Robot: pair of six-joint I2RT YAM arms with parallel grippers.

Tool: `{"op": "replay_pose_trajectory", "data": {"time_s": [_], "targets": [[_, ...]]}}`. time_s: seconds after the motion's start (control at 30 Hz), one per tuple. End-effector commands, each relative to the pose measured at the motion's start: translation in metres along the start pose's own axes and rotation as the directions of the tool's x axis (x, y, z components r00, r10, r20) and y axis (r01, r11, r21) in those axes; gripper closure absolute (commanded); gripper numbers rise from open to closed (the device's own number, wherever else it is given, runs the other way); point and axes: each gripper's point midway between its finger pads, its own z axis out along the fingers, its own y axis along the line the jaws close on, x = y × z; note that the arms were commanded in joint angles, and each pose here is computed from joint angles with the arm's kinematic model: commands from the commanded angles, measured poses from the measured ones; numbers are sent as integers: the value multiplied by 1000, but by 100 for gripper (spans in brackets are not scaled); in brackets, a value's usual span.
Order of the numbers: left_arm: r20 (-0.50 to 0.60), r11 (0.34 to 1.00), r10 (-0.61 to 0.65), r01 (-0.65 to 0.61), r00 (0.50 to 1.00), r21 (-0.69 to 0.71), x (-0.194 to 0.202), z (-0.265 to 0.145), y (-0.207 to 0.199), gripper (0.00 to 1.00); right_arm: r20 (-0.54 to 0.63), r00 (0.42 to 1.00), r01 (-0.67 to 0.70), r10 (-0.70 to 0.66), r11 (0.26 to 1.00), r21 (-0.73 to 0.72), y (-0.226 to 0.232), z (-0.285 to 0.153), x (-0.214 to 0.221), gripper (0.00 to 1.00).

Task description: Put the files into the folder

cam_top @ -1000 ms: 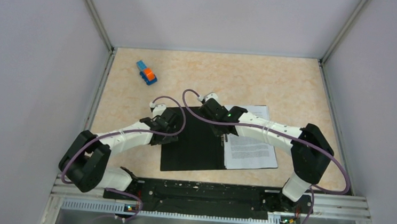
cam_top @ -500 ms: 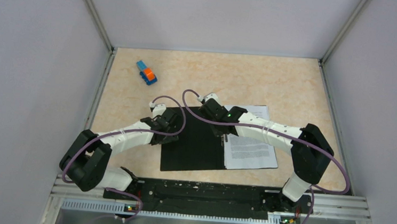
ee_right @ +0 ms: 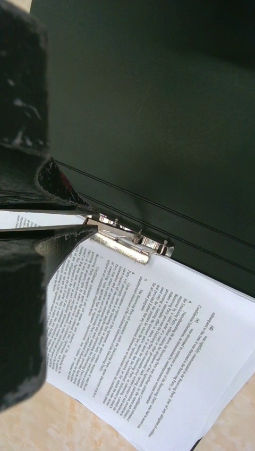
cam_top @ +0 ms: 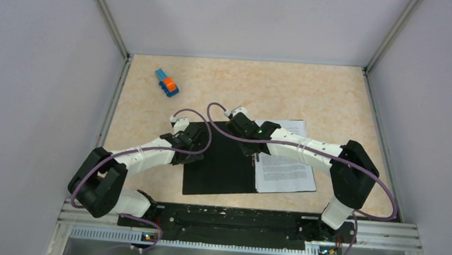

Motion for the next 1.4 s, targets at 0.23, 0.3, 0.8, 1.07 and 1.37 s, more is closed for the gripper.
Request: {"op": "replay_pose_trajectory", "data": {"time_s": [0.23, 0.3, 0.8, 1.07, 1.37], "targets": [[-49, 1000, -24, 24, 998, 0, 12, 9, -4, 31, -7, 1000, 25, -25, 1000, 14, 3, 3, 4, 90], [-51, 1000, -27, 27, 998, 1, 12, 9, -5, 31, -11, 1000, 25, -24, 1000, 19, 1, 2, 7, 92], [-67, 999, -36, 36, 997, -11, 17, 13, -4, 31, -39, 999, -2, 3, 1000, 22, -4, 2, 35, 97], [-70, 999, -39, 38, 997, -14, 18, 14, -4, 31, -65, 998, -16, 16, 1000, -5, 1, 7, 49, 100], [-73, 999, -45, 44, 996, -16, 18, 14, -4, 31, -109, 994, -23, 22, 1000, -5, 2, 14, 71, 100]]}}
